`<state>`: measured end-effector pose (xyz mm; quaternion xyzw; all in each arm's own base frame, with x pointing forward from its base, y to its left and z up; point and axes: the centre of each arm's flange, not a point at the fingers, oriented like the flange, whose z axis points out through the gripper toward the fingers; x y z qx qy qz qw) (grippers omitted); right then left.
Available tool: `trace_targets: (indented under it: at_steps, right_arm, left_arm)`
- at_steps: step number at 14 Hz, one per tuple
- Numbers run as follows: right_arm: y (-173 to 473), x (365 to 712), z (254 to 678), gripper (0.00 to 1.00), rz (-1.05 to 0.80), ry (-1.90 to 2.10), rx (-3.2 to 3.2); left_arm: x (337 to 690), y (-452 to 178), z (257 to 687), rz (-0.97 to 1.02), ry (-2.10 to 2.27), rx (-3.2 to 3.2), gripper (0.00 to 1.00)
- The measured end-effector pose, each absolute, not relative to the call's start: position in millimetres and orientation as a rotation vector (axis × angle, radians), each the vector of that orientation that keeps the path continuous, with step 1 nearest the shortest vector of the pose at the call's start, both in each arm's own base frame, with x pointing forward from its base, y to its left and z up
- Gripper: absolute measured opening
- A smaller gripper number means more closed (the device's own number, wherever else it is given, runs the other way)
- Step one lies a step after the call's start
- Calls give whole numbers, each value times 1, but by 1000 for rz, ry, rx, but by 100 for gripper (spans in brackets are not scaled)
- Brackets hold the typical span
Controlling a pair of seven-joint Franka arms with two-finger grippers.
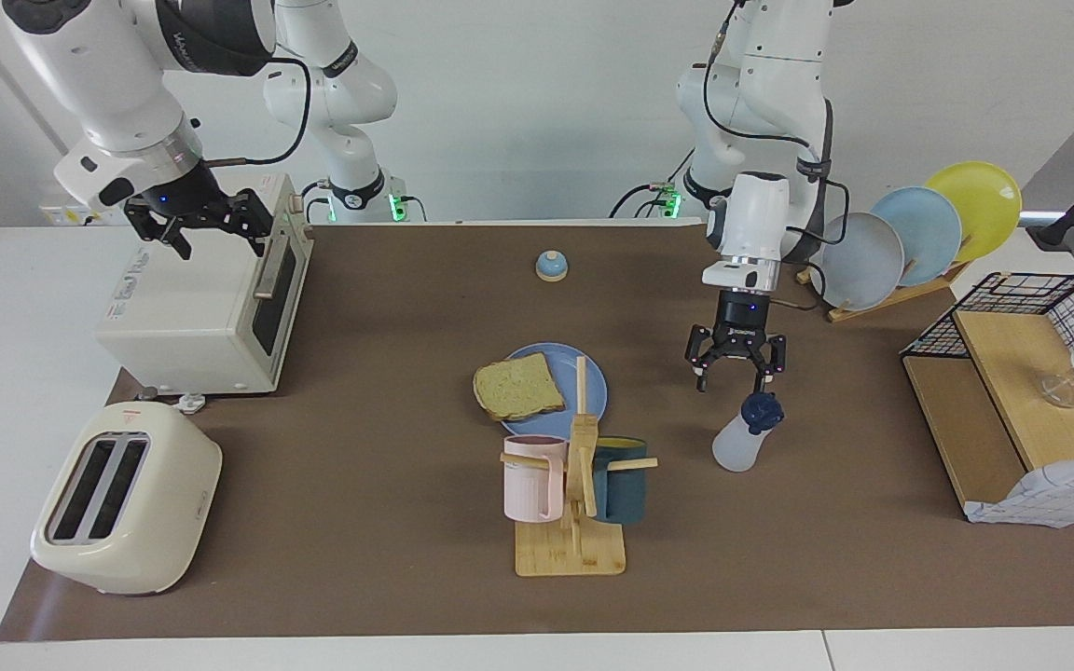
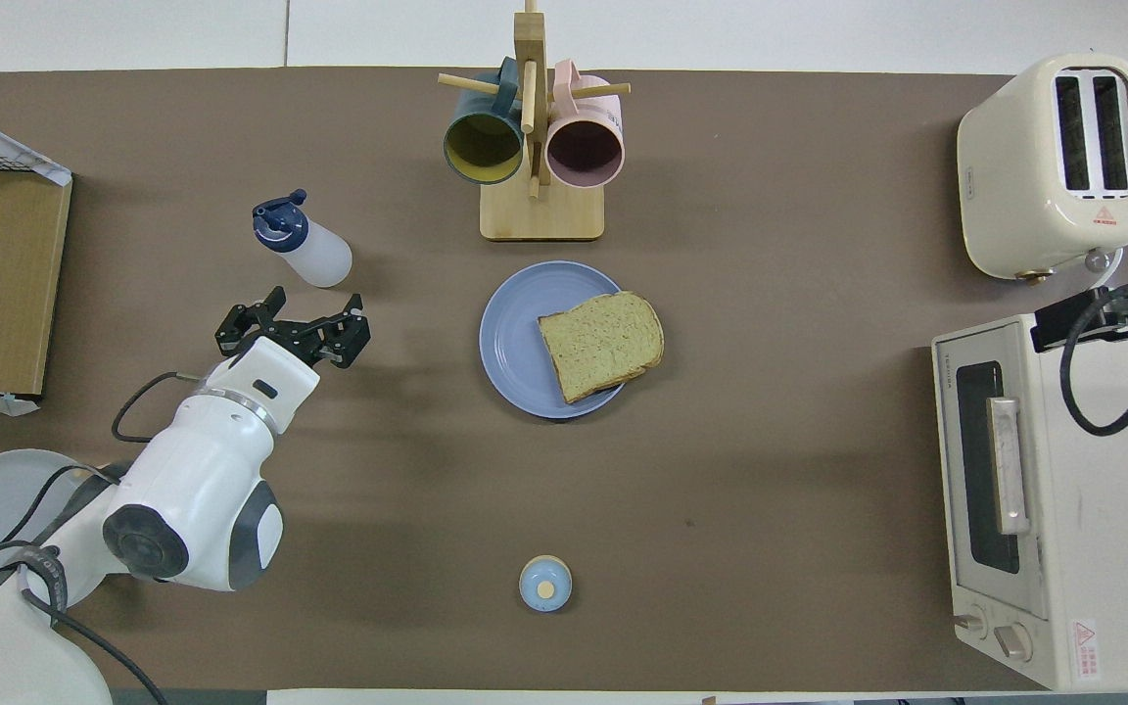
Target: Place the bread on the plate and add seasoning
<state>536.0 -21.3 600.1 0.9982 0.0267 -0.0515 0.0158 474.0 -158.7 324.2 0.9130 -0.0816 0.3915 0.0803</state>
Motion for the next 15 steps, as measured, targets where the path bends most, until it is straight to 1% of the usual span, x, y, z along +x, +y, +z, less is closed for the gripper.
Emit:
trace_targets:
  at_steps: [3,8,10,15]
  right_arm:
    - [-21,536,600,100,-160,83,3105]
    - [-21,536,600,100,-160,83,3105]
    - [-21,536,600,100,-160,83,3105]
    - [-21,536,600,100,-160,83,3105]
  left_arm:
    - [458,-182,321,1132,-315,2717,100]
    - [451,-212,322,1043,-327,2714,100]
    - [464,-222,332,984,-327,2742,100]
    - [499,-237,374,875,-310,2791,100]
